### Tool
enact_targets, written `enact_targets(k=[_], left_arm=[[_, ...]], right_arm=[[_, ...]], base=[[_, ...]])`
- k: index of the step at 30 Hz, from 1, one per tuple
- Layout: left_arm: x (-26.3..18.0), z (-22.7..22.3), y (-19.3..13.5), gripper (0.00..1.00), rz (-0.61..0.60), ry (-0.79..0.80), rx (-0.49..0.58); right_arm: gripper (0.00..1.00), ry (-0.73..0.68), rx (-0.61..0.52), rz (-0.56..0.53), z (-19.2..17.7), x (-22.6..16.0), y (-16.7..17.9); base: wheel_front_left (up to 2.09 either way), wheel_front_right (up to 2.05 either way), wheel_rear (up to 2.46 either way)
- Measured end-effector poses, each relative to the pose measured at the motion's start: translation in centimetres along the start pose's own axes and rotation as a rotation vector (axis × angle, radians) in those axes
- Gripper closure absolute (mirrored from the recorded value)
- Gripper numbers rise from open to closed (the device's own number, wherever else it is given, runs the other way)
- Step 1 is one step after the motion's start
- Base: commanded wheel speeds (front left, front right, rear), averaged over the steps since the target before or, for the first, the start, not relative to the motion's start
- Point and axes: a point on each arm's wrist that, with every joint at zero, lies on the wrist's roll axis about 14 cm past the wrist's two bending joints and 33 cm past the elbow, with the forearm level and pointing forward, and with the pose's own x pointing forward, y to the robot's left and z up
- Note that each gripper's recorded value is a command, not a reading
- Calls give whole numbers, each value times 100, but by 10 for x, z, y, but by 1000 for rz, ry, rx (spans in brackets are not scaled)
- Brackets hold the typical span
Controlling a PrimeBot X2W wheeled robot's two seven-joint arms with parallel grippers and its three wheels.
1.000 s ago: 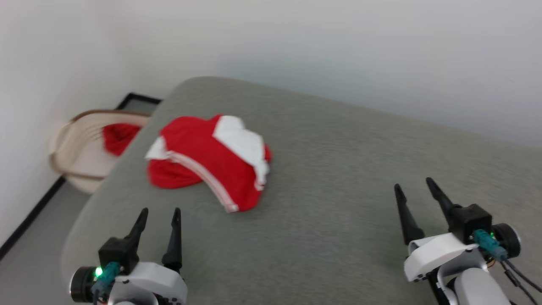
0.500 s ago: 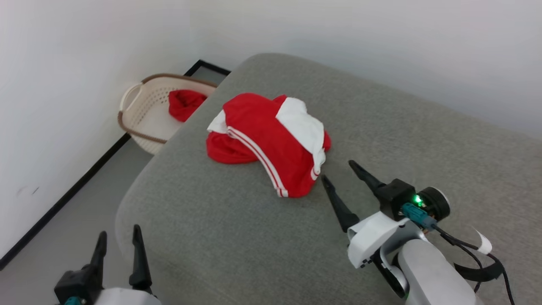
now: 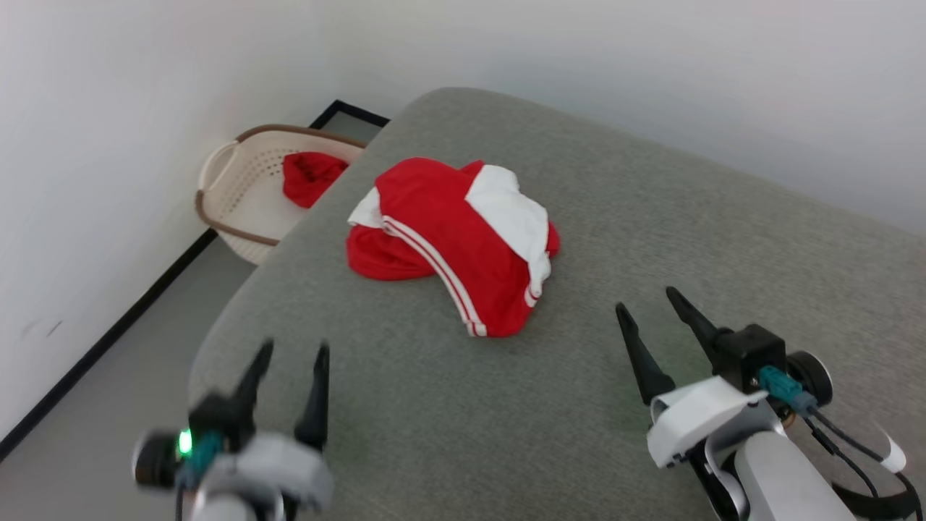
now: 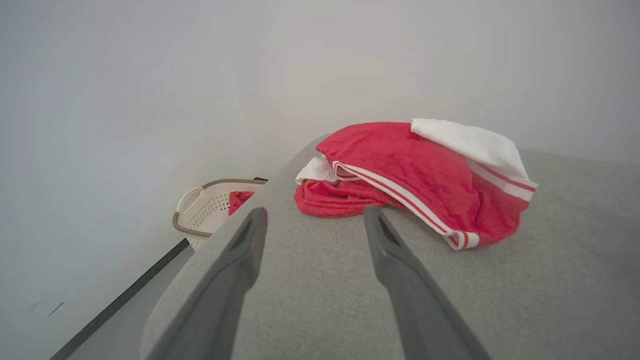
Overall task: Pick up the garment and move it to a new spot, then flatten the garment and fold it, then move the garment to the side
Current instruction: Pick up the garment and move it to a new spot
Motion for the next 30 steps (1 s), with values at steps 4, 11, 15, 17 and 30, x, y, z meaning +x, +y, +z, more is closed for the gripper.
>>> enact_targets(k=[4, 11, 15, 17, 30], left_arm=[[39, 34, -12, 0, -91, -76, 70], [116, 104, -55, 0, -245, -209, 102], [159, 98, -72, 0, -292, -73, 92], [178, 78, -87, 0, -319, 85, 57], [198, -66, -140, 0, -432, 955, 92]], right_arm=[[0, -26, -35, -36, 9, -8, -11], [0, -110, -70, -152, 39, -20, -54], [0, -122, -56, -224, 39, -32, -79], [0, -126, -48, -265, 38, -39, -93], [0, -50, -19, -516, -1, -104, -172]], base=[[0, 0, 0], [0, 0, 0], [0, 0, 0], [0, 0, 0], [0, 0, 0]])
